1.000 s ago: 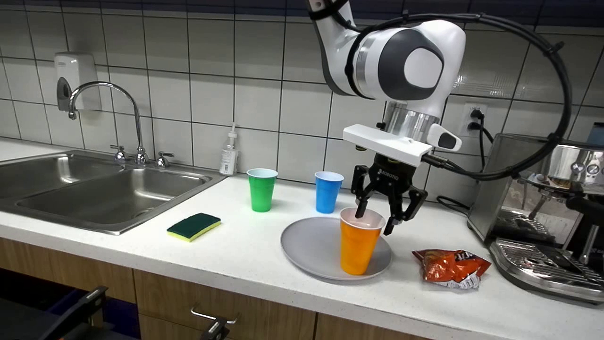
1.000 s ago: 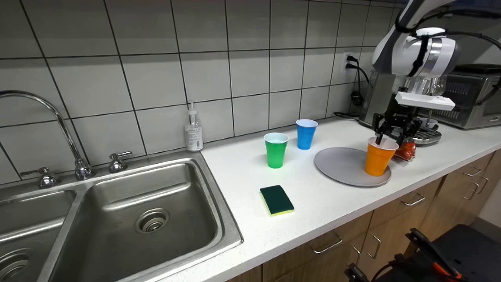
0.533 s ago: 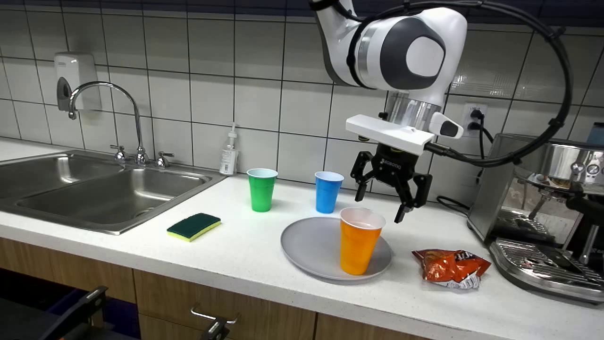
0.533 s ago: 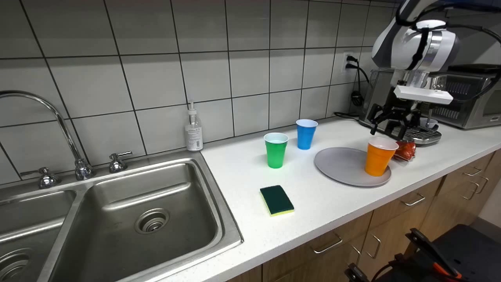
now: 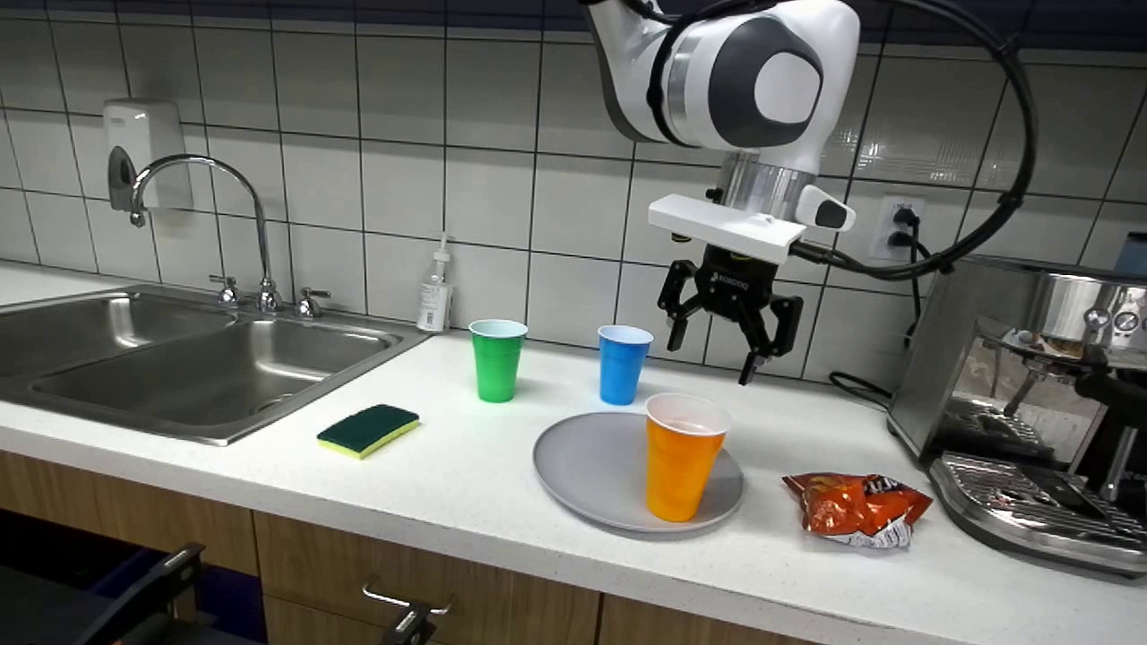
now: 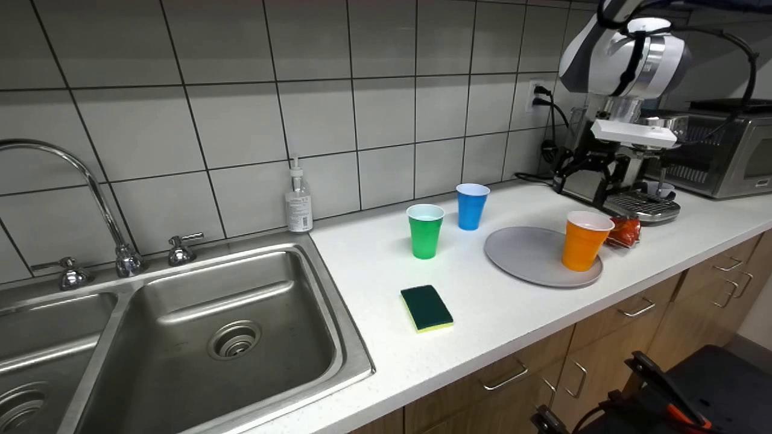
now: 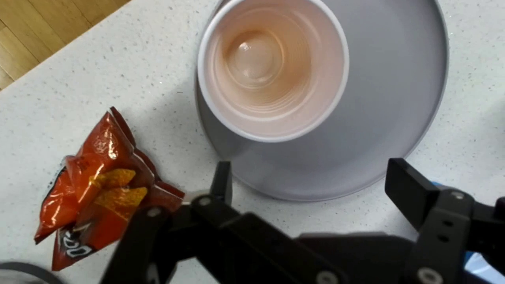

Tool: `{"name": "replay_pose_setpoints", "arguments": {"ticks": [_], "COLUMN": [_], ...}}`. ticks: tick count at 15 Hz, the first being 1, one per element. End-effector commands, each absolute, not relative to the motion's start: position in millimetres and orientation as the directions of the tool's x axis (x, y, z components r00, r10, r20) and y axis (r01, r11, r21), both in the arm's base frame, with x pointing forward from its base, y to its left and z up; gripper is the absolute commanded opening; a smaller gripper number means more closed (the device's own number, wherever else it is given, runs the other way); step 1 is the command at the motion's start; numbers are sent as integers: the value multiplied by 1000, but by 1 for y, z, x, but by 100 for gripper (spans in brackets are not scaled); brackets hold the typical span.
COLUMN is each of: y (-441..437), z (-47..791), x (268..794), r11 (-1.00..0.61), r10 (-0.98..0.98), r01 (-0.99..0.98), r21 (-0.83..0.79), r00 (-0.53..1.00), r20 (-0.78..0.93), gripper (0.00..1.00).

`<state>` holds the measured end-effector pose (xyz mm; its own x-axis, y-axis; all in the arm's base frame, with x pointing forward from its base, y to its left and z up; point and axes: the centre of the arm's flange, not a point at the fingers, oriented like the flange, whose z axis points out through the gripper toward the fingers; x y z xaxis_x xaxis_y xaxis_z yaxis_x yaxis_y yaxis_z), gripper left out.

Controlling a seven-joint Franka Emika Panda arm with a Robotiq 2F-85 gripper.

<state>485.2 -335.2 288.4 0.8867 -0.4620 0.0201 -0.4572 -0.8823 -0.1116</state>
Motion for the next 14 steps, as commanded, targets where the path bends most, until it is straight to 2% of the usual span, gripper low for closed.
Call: {"name": "replay_pose_setpoints", "arguments": {"ticks": [1,11,14], "y": [-334,-332,-337], "z": [291,294,289], "x": [489,495,510], "r11": [-885,-890,-879], "r10": [-456,-449,-475], "r01": [-451,-443,-466], "r21": [-112,-111,-104], "r00": [889,893,876], "r20": [26,36,88], "gripper": [100,100,100]}}
